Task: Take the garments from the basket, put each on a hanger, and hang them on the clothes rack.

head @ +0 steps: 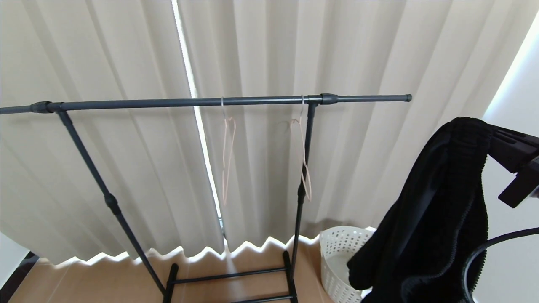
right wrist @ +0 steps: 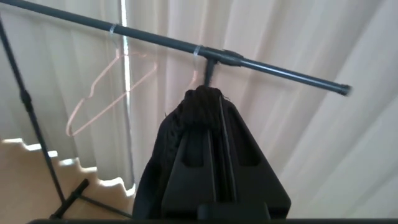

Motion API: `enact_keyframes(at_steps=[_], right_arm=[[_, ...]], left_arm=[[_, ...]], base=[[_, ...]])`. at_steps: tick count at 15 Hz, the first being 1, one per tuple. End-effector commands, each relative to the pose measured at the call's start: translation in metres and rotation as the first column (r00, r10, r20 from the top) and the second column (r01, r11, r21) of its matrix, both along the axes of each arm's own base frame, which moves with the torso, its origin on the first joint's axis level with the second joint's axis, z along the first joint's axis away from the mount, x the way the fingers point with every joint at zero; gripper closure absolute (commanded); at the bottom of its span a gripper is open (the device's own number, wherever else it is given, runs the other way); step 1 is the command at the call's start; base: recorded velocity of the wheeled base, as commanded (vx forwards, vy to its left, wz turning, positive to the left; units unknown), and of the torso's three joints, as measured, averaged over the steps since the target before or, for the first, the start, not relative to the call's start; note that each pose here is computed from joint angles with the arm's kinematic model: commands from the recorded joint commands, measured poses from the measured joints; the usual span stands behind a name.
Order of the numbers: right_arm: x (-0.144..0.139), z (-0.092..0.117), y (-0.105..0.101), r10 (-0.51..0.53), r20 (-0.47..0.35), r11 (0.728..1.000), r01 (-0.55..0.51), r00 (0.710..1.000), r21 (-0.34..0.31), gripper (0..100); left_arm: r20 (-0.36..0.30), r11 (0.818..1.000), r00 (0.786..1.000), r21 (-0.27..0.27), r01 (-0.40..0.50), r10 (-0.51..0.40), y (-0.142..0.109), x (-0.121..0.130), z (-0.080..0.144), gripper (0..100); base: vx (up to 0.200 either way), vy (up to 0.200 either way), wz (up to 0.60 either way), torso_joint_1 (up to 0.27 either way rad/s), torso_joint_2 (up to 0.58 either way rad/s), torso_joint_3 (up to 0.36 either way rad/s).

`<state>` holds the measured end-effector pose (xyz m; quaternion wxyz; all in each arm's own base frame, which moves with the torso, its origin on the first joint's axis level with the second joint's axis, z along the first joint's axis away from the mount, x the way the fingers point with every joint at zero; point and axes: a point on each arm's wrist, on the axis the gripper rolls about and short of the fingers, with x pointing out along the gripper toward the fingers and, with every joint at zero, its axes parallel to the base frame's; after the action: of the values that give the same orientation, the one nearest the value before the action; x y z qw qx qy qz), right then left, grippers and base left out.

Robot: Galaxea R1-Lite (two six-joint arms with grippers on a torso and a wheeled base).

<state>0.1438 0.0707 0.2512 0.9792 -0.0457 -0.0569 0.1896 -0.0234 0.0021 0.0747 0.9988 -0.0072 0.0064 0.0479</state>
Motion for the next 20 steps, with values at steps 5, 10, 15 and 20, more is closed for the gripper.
enact_keyframes(at_steps=[5,10,15,20], right_arm=[[0.0003,-0.0001,0.0001,0.000,-0.001,1.000,0.000,1.000,-0.001,100],[0.0003,-0.0003,0.0001,0.000,-0.002,1.000,0.000,1.000,-0.001,100],[0.0003,-0.0007,0.0001,0.000,-0.003,1.000,0.000,1.000,-0.002,100],[0.0006,-0.0010,0.0003,0.000,-0.005,1.000,0.000,1.000,-0.003,100]], left_arm=[[0.000,1.000,1.000,0.001,-0.001,0.001,0.0000,0.0000,0.0004,0],[0.000,1.000,1.000,0.001,-0.001,0.001,0.0000,0.0000,0.0004,0],[0.000,1.000,1.000,0.000,-0.001,0.001,0.0000,0.0000,0.0004,0],[0.000,1.000,1.000,0.000,-0.001,0.001,0.0000,0.0000,0.0004,0]], base=[[0.000,0.000,0.00,0.000,0.00,0.000],[0.000,0.040,0.00,0.000,0.00,0.001],[-0.040,0.200,0.00,0.002,0.00,0.004],[-0.200,0.000,0.00,0.003,0.00,0.004]])
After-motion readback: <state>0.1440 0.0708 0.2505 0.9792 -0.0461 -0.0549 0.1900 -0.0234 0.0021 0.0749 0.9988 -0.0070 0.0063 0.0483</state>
